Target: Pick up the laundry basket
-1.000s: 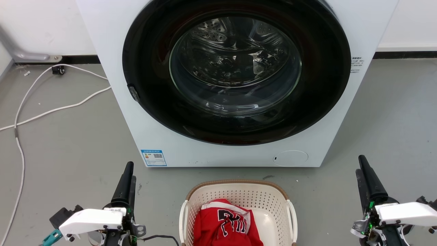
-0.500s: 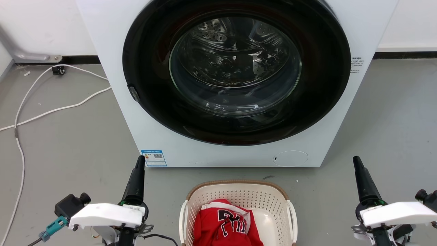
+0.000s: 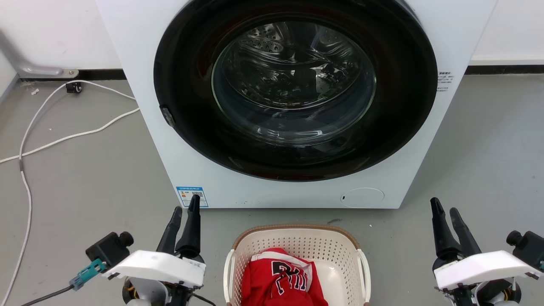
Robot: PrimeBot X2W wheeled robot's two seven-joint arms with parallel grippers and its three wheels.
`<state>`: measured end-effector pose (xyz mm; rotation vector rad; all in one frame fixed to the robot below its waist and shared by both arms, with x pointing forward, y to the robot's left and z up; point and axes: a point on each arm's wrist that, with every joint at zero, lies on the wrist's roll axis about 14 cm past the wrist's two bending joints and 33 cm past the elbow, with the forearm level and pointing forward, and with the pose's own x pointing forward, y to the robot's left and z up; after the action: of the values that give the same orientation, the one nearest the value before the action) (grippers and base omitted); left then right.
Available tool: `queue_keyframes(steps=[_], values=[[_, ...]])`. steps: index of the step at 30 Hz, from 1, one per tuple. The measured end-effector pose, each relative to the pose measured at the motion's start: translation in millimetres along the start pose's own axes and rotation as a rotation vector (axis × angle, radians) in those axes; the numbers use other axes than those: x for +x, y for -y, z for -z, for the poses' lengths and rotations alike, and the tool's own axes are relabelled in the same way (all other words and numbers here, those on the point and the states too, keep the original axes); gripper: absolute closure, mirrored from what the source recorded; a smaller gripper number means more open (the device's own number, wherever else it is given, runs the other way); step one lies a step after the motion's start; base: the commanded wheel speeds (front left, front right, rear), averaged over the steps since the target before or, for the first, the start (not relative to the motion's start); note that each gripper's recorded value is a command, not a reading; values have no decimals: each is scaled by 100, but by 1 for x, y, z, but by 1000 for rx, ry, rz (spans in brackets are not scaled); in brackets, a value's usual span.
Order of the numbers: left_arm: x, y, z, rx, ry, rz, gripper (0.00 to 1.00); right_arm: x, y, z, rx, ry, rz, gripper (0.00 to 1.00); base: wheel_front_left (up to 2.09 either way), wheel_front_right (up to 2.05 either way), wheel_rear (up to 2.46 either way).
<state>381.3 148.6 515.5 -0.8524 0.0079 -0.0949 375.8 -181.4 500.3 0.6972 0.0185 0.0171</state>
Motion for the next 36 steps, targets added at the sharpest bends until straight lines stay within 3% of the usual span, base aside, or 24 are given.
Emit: queue_keyframes(steps=[10,36], values=[[0,8,6,168,-7,19,0,-1,-7,2,-150,-13,-27,0,0,0,0],[-2,24,12,464,16,79,0,-5,-18,7,-437,-34,-78,0,0,0,0]])
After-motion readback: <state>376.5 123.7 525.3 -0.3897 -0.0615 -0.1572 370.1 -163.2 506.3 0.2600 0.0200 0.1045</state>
